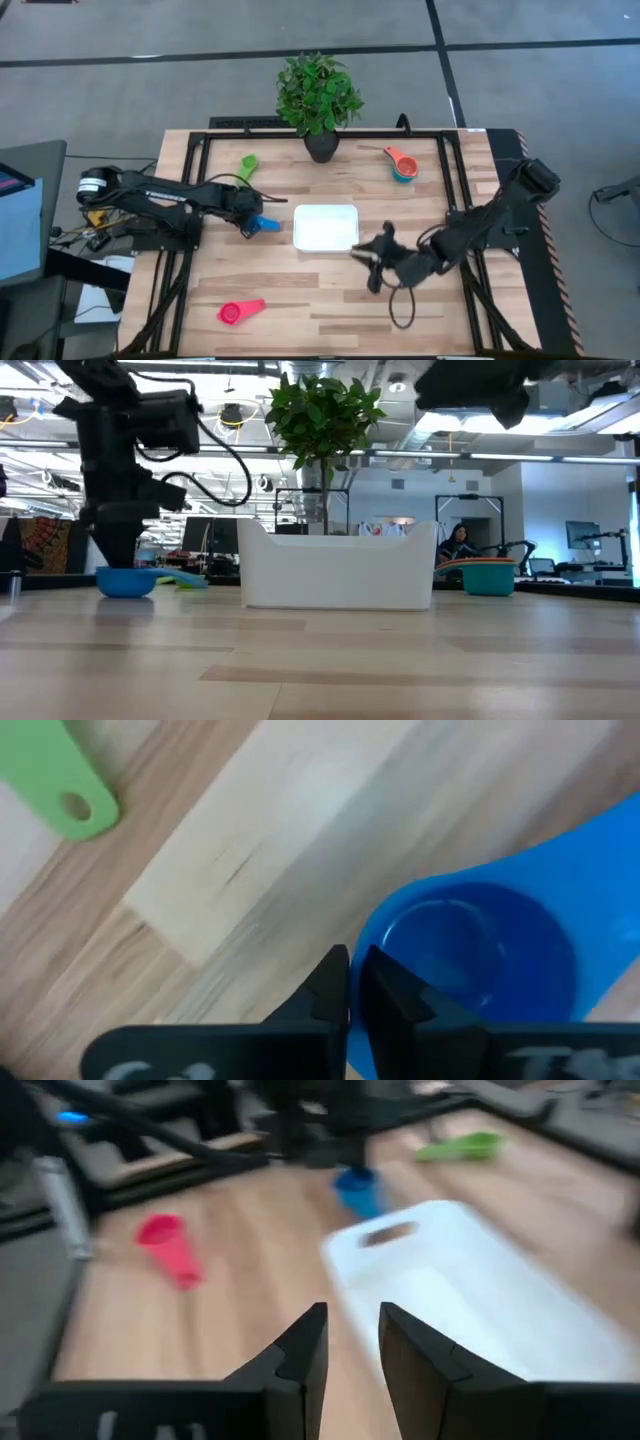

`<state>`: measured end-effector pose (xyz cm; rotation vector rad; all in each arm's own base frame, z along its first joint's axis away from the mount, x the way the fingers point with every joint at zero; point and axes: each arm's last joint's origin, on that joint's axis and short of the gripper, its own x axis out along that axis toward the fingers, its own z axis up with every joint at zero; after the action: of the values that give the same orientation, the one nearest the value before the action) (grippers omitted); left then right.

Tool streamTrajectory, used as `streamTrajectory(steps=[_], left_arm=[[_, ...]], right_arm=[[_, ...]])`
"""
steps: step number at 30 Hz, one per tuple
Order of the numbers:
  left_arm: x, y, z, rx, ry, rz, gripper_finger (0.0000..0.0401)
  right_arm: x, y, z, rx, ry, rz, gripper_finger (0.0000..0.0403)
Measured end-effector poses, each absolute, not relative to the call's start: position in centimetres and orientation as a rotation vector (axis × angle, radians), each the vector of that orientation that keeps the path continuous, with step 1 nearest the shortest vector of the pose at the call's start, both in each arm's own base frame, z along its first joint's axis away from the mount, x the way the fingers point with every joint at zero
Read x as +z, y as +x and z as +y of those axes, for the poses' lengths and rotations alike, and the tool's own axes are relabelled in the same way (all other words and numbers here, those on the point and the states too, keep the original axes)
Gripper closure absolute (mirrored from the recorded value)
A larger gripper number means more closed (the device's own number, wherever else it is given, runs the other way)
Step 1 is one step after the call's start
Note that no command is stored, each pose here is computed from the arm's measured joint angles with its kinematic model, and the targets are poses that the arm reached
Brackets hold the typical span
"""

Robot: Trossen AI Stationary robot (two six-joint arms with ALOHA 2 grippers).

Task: Nest measuring cups in basket
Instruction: Stack the blue measuring cup on top of the orange measuring cup

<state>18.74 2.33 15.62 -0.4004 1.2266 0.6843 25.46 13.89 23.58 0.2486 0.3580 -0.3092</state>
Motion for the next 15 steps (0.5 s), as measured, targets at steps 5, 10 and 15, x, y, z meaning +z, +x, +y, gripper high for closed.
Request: streamTrajectory(steps=[5,10,15], left_arm=[[20.1,20.1,2.2,0.648,-0.355,1.169,0.0398],[27.9,21.6,2.3,0.587,-0.336,1.043,0.0398],[35.2,22.5,2.8,0.702,-0.333,0.731,0.0399]], right_arm=[[25.9,24.2,8.6,-0.458,0.243,0.397,0.0285],[29.0,23.2,3.8,-0.466,0.550,0.288,0.0285],[31.0,22.2,1.3,-0.501,0.861,0.115,0.0285]])
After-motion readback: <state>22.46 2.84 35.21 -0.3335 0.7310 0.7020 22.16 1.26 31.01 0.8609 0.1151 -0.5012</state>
